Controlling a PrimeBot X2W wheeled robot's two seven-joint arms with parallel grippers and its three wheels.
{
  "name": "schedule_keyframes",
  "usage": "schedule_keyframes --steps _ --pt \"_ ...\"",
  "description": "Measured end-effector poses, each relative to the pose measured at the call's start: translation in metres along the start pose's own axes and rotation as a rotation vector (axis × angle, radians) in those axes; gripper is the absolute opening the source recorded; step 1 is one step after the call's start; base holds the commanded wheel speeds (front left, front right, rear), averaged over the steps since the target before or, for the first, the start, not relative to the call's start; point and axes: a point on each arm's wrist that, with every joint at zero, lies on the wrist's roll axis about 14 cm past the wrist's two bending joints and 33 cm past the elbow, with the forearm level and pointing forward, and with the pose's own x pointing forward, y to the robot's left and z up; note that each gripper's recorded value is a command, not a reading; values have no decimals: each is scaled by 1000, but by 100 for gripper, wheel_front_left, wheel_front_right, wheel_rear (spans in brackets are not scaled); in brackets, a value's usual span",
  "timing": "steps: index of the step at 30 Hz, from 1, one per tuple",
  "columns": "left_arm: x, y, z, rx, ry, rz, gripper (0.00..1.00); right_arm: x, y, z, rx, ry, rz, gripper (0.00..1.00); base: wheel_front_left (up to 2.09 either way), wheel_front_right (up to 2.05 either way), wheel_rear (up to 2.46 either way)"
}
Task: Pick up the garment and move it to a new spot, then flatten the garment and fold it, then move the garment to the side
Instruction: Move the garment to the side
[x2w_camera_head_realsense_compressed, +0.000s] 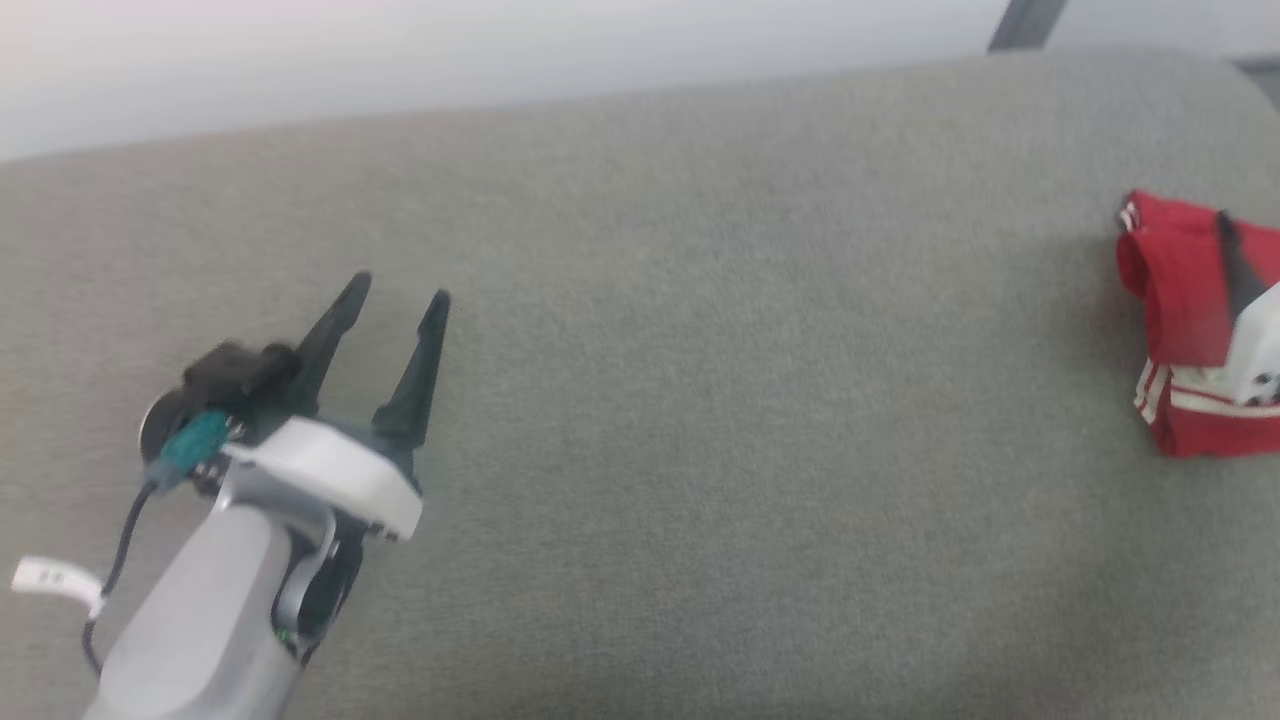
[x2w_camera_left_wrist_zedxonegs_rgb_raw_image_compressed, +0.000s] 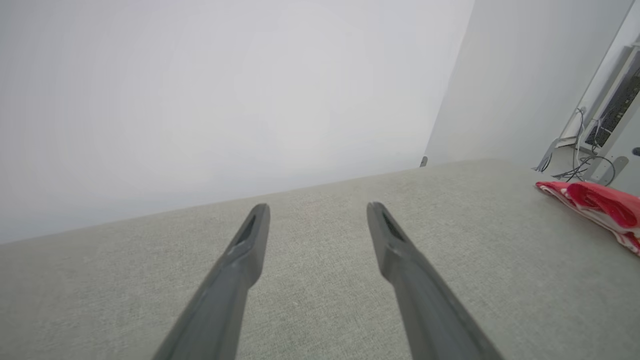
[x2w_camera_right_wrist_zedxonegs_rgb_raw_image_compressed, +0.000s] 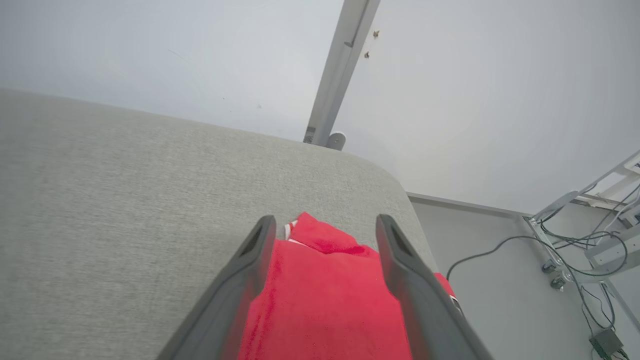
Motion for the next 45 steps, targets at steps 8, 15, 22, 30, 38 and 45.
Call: schedule_keyframes --steps 8,15,22,30,38,45 --pt "-59 29 34 39 -80 136 100 -22 41 29 68 -141 91 100 0 0 0" --pt "-115 50 38 49 -93 256 100 -51 74 31 94 -216 151 100 0 0 0" --pt "-156 63 42 52 -111 341 100 -76 95 30 120 -272 171 100 0 0 0" --pt "-183 71 41 52 -118 394 100 -103 115 23 159 -308 171 100 0 0 0" --pt "-195 73 40 54 -123 416 100 -128 127 16 193 -324 164 100 0 0 0" --pt "-198 74 39 41 -131 431 100 -144 136 3 219 -302 164 100 0 0 0"
